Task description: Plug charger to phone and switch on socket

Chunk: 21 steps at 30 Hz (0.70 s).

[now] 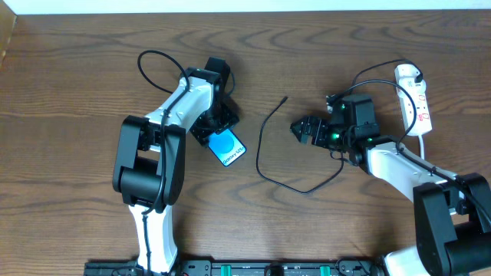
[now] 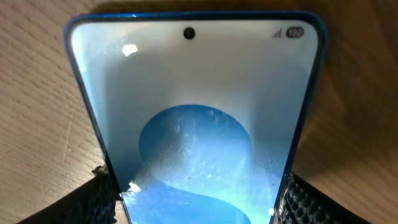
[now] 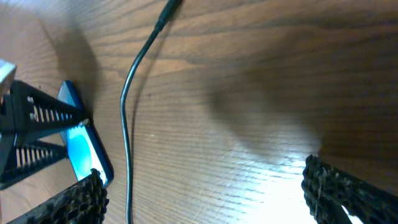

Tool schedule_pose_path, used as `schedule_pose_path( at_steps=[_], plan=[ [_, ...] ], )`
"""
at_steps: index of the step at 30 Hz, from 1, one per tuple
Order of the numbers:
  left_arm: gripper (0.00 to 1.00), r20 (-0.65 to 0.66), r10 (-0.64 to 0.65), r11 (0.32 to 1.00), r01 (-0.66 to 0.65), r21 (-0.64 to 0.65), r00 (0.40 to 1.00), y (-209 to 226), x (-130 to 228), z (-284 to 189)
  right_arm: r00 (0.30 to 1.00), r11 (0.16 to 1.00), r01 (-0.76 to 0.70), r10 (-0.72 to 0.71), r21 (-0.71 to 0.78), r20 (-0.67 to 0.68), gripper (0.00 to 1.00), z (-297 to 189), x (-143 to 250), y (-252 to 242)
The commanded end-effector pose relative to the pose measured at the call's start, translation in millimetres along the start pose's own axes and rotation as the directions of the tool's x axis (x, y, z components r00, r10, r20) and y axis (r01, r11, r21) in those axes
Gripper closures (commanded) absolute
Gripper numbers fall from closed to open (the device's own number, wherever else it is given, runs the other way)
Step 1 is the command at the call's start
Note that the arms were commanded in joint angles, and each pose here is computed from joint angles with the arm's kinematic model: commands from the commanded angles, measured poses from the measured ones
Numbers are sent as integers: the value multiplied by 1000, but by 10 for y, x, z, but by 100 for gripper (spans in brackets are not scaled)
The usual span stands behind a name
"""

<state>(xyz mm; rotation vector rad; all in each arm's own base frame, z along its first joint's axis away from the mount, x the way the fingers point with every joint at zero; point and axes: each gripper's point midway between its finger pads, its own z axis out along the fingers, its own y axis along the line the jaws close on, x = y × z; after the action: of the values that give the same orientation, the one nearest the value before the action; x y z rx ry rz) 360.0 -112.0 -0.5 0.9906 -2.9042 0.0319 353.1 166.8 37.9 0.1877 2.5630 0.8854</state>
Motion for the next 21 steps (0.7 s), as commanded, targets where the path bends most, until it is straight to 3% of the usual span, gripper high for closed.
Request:
schedule_pose_path(
  at_steps=[1, 4, 8, 21],
  plan=[
    [31, -23, -2, 998, 0, -66, 1000, 110, 3, 234, 1000, 1000, 1, -1, -2, -8, 1, 25, 26, 47],
    [30, -11, -1, 996, 0, -90, 1000, 166, -7, 272, 1000, 1000, 1, -1, 4, -6, 1, 28, 25, 42],
    [12, 57, 9, 985, 1, -171, 998, 346, -100, 311, 1000, 1000, 2, -2, 13, 0, 1, 29, 17, 28],
    [11, 66, 76, 978, -62, -198, 995, 362, -8, 407, 1000, 1000, 2, -1, 17, -3, 1, 31, 27, 23]
  ],
)
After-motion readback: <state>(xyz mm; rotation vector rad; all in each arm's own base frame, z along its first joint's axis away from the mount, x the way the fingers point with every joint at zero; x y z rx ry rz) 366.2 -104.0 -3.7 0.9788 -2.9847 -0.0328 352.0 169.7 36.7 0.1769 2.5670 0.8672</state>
